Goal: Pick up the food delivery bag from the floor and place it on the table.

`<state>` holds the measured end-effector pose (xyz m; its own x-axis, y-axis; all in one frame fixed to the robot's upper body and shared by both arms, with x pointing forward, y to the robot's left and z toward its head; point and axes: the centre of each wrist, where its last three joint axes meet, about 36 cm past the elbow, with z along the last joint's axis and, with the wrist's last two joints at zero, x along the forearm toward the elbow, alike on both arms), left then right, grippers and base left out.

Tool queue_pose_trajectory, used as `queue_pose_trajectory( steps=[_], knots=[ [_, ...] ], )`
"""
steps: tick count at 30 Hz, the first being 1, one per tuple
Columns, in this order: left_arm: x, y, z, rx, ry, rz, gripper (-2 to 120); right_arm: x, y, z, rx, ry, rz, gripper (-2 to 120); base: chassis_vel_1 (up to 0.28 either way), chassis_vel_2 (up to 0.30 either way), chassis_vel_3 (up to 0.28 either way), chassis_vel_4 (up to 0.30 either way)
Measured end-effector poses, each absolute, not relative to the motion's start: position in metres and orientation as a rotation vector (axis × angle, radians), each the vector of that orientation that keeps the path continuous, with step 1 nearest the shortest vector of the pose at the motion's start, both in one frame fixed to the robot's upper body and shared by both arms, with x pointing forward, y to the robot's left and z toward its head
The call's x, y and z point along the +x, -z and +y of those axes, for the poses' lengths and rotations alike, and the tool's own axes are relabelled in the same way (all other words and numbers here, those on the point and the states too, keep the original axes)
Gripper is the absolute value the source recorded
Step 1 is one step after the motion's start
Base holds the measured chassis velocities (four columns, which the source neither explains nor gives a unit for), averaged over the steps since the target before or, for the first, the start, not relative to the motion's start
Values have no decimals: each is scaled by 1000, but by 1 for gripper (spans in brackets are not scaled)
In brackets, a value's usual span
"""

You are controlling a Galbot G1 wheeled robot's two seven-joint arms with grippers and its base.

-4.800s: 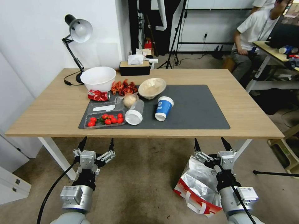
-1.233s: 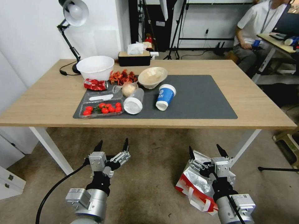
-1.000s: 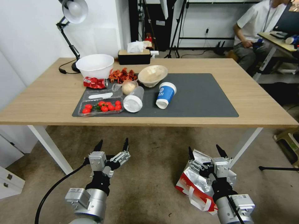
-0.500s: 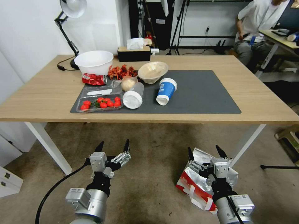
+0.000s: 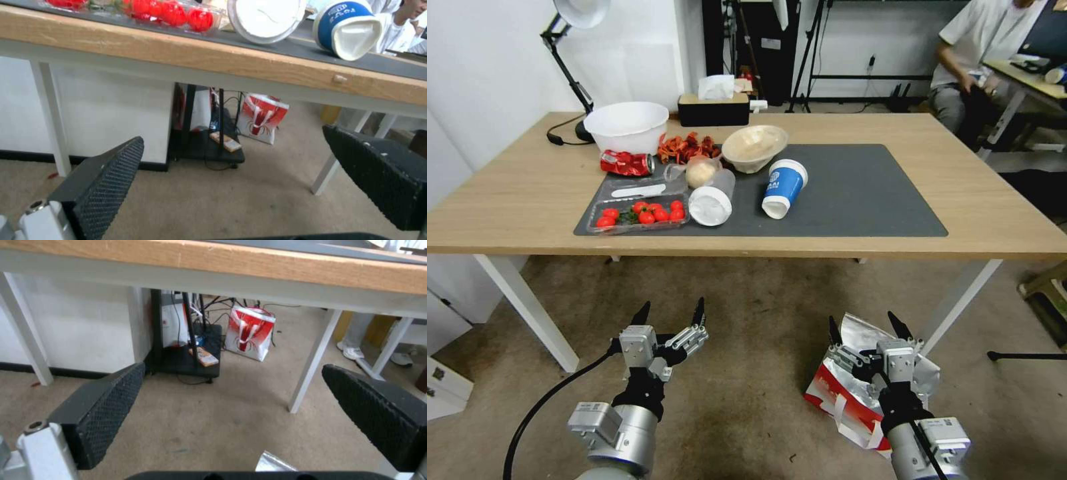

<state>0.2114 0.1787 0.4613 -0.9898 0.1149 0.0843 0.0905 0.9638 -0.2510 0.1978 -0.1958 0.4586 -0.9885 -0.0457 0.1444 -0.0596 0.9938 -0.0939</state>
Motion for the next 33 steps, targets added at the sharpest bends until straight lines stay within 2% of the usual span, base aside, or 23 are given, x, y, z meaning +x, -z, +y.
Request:
queue_pose_trajectory(
  steps=[33],
  knots=[
    [211, -464, 178, -154, -400, -3030, 100, 197, -453, -193, 81, -153, -2981, 100, 0, 0, 0, 0]
  ],
)
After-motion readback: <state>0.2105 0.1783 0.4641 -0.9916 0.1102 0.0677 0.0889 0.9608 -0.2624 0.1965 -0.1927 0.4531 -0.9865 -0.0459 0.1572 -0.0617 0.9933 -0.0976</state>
